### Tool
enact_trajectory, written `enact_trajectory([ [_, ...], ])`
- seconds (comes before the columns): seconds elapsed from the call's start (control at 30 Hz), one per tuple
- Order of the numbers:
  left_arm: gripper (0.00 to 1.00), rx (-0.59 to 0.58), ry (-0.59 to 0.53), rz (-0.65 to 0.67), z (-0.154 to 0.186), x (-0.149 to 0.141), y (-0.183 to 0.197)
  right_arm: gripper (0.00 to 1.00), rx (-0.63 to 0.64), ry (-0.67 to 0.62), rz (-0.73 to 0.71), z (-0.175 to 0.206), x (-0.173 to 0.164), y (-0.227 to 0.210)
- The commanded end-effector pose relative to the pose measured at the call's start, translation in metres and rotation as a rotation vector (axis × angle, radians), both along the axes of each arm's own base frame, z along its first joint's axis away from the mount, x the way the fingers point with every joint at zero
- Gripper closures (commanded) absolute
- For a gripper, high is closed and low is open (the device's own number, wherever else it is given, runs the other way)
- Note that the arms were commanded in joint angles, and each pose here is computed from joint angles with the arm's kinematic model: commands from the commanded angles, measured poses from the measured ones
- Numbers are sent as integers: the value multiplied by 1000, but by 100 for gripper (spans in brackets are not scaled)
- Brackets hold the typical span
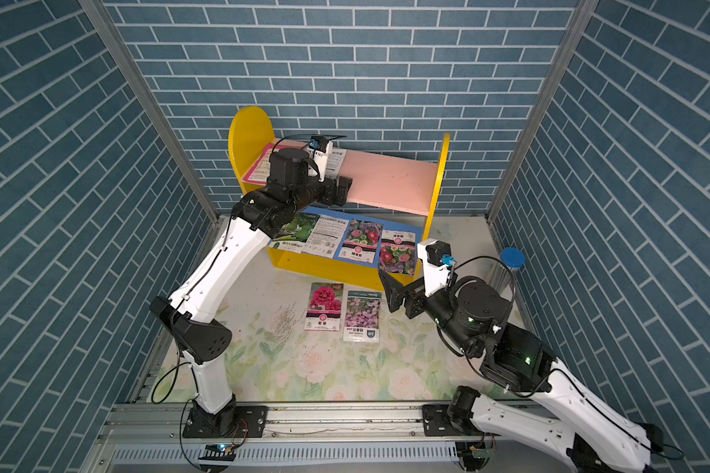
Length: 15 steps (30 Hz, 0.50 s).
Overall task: Take the seed bag off the shelf
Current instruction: Pick up the seed packet from the shelf.
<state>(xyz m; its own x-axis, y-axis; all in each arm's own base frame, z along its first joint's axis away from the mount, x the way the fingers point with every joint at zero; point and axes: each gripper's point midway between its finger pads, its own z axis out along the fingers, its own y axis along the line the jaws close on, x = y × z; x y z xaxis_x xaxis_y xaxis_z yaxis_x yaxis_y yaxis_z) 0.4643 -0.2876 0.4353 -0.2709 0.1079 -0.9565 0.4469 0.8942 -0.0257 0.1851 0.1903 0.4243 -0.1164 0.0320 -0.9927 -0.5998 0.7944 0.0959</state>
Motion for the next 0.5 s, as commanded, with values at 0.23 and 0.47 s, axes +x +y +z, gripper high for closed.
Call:
enact_trajectory([
  [0.23,1,-121,108,-126,9,-35,-21,0,-4,5,-19,-6,-3,-10],
  [0.47,1,-177,127,-158,19,-48,-22,0,10,7,-24,-7,-6,-17],
])
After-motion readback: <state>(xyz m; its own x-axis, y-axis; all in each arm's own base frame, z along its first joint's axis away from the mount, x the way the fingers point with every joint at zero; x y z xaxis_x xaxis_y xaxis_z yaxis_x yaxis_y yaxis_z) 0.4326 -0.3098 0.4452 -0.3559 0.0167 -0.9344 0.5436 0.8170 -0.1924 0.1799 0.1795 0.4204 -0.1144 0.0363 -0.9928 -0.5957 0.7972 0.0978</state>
